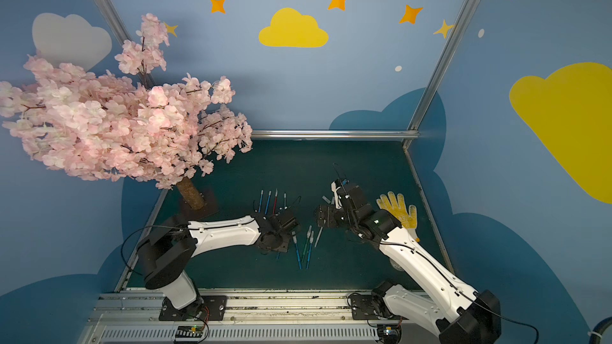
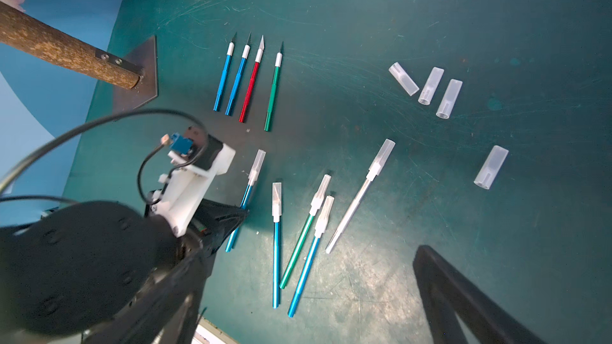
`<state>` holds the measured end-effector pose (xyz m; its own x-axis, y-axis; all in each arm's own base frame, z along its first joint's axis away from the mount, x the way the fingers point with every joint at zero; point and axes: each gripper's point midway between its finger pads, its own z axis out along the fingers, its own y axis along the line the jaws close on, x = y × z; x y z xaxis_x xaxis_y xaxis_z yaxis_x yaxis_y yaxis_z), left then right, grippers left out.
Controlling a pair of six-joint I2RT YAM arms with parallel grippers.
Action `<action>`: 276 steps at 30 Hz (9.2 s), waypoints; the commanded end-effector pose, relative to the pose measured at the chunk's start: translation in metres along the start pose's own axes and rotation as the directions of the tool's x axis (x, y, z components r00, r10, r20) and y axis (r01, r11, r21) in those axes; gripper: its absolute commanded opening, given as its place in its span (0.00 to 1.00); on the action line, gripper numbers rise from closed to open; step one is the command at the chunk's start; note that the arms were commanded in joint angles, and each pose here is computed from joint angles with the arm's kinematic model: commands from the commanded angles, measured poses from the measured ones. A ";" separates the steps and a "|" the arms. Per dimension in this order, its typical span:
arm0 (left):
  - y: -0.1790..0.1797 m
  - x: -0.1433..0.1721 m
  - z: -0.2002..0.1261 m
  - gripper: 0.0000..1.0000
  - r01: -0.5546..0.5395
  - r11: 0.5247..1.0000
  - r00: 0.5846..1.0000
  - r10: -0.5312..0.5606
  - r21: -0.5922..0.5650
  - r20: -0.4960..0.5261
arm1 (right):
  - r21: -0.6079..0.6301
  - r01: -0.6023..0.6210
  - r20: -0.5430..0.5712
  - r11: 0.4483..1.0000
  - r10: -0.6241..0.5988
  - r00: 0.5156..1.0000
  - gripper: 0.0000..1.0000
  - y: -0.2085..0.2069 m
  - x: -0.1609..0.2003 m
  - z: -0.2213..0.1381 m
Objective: Remove protective caps from carving knives
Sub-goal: Pick up the carving knife from the center of the board, then remove the protective sleeve from the carving knife, then place the protective sleeve at the center of the board, then place the carving knife at the center of the board, then pick up the carving knife from the center of the board.
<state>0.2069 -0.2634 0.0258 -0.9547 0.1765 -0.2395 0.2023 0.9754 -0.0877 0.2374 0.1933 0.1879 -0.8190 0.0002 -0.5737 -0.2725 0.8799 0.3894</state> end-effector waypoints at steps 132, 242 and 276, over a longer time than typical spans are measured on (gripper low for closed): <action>-0.020 -0.075 -0.047 0.05 -0.060 0.940 0.980 -0.008 0.336 0.198 | 0.163 -0.185 -0.301 0.969 0.227 0.926 0.04 -0.066 -0.013 0.073; -0.014 -0.106 -0.009 0.26 0.094 0.987 0.986 -0.110 0.129 0.124 | 0.066 -0.106 -0.177 0.992 0.116 0.977 0.53 -0.066 -0.003 0.005; -0.051 0.007 -0.001 0.32 0.126 0.987 0.992 -0.125 0.102 -0.012 | -0.072 -0.029 -0.244 0.997 0.010 0.970 0.60 -0.028 0.025 -0.001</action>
<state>0.1927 -0.3139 0.0335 -0.9703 0.0574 -0.2352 0.1138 0.9656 -0.2338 0.2311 0.1654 0.1616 -0.9249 -0.0847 -0.3707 -0.2574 0.8571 0.4463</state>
